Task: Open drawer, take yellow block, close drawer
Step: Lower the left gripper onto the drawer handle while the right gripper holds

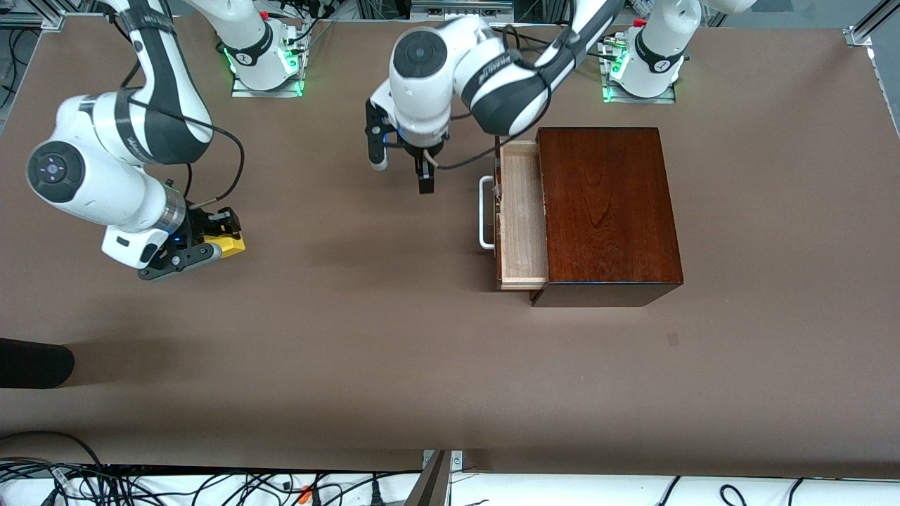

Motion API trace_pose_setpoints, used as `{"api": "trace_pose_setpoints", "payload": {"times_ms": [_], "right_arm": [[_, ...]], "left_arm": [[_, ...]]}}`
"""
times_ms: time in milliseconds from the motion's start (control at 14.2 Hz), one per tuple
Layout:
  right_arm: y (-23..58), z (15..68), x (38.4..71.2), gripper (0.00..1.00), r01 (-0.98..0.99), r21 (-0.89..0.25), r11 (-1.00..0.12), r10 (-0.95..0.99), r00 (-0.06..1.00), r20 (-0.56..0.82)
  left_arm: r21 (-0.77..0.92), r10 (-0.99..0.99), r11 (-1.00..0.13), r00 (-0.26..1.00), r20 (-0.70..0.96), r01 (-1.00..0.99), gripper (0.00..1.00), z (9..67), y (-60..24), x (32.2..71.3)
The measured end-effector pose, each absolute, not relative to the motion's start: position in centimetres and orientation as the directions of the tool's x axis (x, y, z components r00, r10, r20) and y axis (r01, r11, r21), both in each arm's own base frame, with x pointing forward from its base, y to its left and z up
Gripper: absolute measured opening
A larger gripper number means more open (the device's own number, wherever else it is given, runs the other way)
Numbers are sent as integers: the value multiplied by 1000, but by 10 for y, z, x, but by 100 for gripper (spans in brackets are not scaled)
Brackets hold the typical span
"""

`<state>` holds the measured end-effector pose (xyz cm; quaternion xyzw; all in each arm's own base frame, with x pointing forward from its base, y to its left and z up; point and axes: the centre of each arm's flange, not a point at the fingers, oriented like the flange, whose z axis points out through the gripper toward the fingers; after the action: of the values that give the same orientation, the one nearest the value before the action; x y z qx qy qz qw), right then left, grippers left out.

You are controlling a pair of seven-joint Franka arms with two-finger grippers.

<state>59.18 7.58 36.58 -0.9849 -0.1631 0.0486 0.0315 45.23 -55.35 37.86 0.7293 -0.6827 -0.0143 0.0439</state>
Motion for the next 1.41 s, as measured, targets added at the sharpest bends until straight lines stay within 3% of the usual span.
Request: {"api": "trace_pose_setpoints", "payload": {"times_ms": [141,424,988,1412], "right_arm": [[71,334,580,55,295,-73,-953,300,952,-68],[66,283,557,55,209,-62,-976,214,973,-90],[65,228,550,55,87,-40,-995,93,983,-161],[64,222,550,55,85,-38,-996,90,982,-167]], "left_arm": [[53,-1000,15,-14,21,-998,100,374,-535,476],[55,-999,30,-32,-43,-998,100,371,-495,511],[109,-987,47,-63,-151,-993,100,330,-487,497],[119,-972,53,-79,-223,-991,100,324,-476,495]]}}
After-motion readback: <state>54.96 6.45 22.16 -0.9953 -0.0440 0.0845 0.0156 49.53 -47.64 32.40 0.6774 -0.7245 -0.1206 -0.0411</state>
